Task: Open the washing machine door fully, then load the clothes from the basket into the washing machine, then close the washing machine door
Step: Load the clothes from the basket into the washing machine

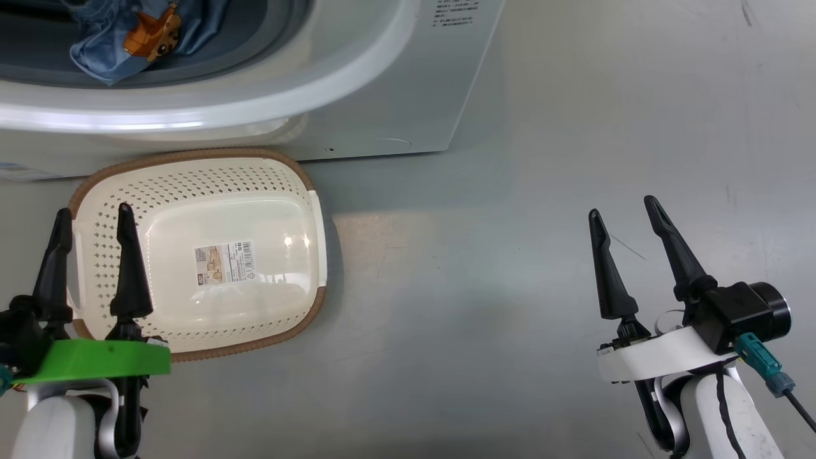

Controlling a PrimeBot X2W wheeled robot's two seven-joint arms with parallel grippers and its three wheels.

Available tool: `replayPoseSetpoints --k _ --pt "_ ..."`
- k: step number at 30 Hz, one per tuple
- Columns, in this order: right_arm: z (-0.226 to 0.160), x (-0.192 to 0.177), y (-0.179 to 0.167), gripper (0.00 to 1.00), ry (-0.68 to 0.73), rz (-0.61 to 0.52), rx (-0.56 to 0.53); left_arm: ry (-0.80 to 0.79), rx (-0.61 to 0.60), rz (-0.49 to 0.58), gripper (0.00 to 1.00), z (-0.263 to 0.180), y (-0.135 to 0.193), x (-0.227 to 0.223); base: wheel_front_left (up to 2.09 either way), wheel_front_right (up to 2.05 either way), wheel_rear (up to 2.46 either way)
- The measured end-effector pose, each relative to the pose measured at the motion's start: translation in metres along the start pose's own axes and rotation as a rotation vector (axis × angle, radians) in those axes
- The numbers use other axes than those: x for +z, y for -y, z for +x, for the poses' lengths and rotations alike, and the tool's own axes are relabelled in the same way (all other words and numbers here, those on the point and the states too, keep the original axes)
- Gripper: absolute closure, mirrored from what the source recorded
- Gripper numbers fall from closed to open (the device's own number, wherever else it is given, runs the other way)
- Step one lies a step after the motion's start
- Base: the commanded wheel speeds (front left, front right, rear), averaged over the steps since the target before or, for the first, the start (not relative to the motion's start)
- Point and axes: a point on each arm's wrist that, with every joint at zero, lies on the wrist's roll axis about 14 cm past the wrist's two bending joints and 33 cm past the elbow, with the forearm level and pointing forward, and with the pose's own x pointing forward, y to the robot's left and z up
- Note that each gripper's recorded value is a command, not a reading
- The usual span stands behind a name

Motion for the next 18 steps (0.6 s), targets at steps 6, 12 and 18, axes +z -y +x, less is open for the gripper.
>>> replayPoseSetpoints --k 6,12,18 --pt "-0.005 0.003 0.002 0.0 0.003 -0.004 -0.005 0.01 -0.057 0.063 0.0 0.015 0.006 0.01 0.0 0.0 0.0" --pt "-0.01 0.001 0.007 0.0 -0.008 -0.008 -0.023 0.001 -0.114 0.11 0.0 0.043 0.017 0.016 0.0 0.0 0.0" --pt "-0.012 -0.004 0.011 0.0 -0.024 -0.007 -0.034 -0.015 -0.15 0.13 0.0 0.075 0.028 0.017 0.0 0.0 0.0"
